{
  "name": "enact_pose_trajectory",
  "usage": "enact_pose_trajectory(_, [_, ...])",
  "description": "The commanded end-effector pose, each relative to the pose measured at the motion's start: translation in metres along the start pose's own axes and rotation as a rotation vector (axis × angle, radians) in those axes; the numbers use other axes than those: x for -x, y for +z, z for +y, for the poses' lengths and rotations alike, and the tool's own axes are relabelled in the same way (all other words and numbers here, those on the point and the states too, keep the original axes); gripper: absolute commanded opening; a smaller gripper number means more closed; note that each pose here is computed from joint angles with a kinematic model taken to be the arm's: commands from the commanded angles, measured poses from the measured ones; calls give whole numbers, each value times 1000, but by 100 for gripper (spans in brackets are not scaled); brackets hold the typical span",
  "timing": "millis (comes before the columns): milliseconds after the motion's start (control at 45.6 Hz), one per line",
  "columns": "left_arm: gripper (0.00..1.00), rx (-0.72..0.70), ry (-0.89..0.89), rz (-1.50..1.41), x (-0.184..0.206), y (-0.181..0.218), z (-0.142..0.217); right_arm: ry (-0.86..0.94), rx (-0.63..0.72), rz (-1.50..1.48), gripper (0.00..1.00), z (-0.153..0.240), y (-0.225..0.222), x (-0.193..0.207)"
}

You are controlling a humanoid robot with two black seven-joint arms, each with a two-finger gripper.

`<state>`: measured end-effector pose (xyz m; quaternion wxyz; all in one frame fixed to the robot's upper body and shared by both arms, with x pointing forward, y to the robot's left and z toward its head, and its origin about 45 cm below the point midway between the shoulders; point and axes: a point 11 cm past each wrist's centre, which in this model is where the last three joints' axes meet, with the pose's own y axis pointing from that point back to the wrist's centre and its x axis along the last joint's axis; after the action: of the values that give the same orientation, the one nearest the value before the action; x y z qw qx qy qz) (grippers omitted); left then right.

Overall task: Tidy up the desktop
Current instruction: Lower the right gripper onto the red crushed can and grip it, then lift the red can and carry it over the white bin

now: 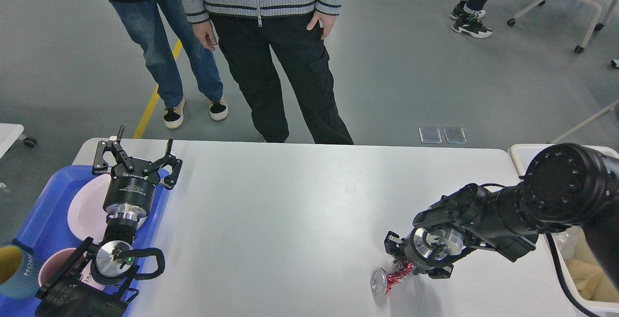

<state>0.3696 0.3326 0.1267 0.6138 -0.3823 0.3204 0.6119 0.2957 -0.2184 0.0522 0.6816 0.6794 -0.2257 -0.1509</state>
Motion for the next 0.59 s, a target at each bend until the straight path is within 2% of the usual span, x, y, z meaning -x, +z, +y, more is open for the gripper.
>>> enact_pose_trajectory(0, [96,0,0,1,0,0,0,0,1,-4,10,0,0,0])
enact_pose_trajectory(44, [96,0,0,-1,0,0,0,-5,1,-2,0,0,1,2])
enact_pose_trajectory(373, [96,0,0,-1,0,0,0,-31,12,6,0,5,4,6])
enact_pose_trajectory(570, [96,0,0,1,0,0,0,-27,5,-12,0,37,9,-10])
